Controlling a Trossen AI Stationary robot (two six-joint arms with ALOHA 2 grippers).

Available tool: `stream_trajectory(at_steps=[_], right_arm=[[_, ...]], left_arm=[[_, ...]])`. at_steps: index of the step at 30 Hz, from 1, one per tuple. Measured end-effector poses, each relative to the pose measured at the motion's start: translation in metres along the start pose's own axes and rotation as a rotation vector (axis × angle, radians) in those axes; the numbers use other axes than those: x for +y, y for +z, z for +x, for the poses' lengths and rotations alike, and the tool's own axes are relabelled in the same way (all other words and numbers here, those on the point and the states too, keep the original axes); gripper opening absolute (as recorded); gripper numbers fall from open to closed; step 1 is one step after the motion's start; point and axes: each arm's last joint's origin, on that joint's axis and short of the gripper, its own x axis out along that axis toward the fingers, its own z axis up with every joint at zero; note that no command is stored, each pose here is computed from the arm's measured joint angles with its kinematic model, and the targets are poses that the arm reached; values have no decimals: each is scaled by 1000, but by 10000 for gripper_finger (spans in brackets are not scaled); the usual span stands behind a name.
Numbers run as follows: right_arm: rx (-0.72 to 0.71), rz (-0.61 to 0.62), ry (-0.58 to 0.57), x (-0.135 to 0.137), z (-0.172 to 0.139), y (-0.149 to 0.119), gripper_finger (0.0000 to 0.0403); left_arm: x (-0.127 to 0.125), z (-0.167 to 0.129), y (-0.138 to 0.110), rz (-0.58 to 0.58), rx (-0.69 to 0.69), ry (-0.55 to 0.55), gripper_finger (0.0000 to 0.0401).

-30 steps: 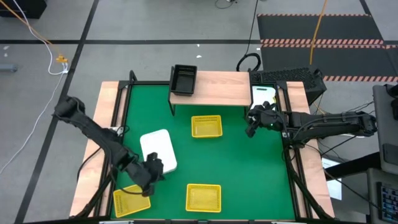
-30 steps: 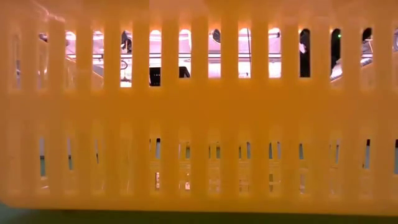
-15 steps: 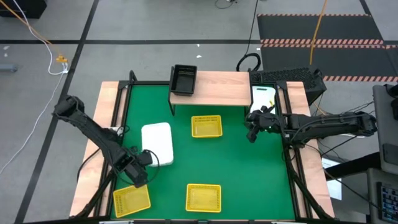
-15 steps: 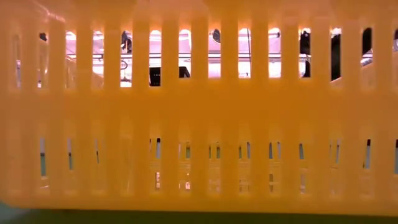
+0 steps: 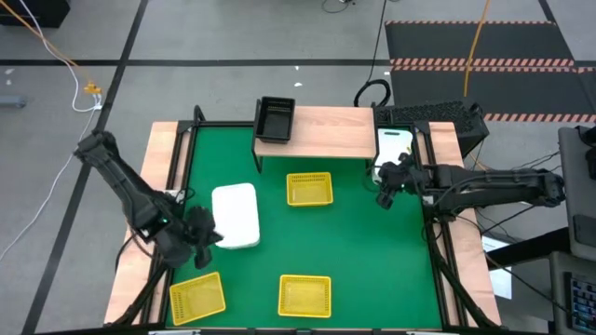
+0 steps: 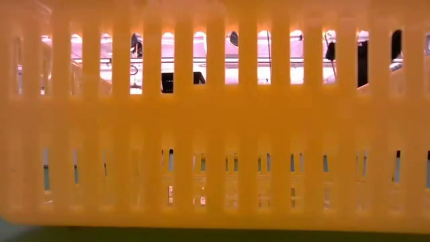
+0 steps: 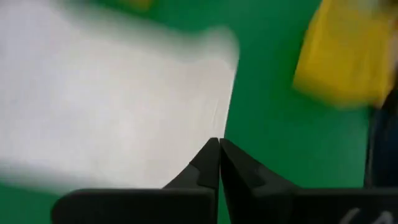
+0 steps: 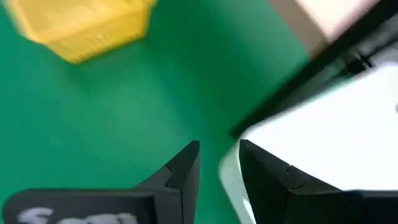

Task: Stack baskets on shelf by color
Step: Stack the top white bin on top of the bottom white bin

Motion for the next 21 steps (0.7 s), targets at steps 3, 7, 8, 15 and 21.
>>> stream_trajectory(at_steps=[3, 7, 8, 15, 21], right_arm=[[-13, -8, 15, -1, -12, 12, 125], [91, -1, -72, -10, -25, 20, 145], [123, 1, -100, -13, -27, 23, 149], [484, -23, -194, -24, -13, 18, 159], [537, -63, -44, -22, 6, 24, 160]], left_arm=[[-8, -7, 16, 102, -336, 18, 14], [-23, -4, 39, 179, -535, 40, 24], [-25, 0, 43, 189, -550, 42, 30], [-33, 56, 57, 201, -499, 140, 121], [-29, 90, 65, 146, -467, 193, 191]])
